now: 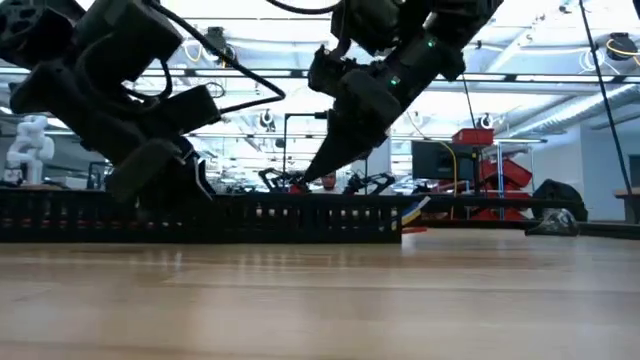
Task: Ziptie cables
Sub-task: Close the black cable duct
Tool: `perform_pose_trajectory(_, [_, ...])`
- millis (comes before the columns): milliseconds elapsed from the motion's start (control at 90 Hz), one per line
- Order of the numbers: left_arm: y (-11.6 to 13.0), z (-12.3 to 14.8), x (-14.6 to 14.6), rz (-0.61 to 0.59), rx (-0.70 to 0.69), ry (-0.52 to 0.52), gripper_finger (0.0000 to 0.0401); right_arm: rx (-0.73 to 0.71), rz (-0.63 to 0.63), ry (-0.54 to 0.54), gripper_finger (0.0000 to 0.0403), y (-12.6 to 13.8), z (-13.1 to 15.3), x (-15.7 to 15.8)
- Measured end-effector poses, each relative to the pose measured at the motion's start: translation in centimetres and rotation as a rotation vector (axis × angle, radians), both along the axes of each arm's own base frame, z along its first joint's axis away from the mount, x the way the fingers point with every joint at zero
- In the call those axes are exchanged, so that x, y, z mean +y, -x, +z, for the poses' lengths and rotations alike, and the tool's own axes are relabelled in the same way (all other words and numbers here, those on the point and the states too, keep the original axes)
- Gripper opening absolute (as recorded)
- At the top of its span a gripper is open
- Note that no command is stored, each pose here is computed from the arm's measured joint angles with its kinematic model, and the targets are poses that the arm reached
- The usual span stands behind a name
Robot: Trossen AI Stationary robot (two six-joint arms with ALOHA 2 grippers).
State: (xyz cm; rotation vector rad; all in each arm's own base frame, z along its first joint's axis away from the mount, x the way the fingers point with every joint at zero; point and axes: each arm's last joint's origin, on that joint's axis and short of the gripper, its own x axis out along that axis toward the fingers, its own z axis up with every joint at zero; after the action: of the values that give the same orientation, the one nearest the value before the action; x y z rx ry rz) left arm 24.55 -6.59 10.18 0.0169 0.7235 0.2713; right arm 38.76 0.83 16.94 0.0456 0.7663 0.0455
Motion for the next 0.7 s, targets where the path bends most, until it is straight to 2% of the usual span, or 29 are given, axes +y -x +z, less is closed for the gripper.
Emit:
perform_pose_trajectory(211, [-0.2, -1.0, 0.1, -0.008, 0.023, -0.004, 0.026, -0.005, 0.048, -0.059, 0.0, -3.2, -3.5, -0.1])
perform_pose_trajectory(333, [-0.3, -1.3, 0.1, -0.005, 0.018, -0.003, 0.026, -0.01, 0.081, -0.075, 0.0, -4.9, -3.9, 0.1])
perform_pose_trajectory(544, [-0.4, -0.8, 0.2, -0.006, -0.006, -0.031, 0.0264, 0.005, 0.087, -0.074, 0.0, -5.3, -3.9, 0.1])
perform_pose_trajectory(700, [-0.3, 0.8, 0.3, -0.002, -0.059, -0.022, 0.0286, 0.024, 0.075, -0.083, 0.0, -5.2, -4.0, 0.1])
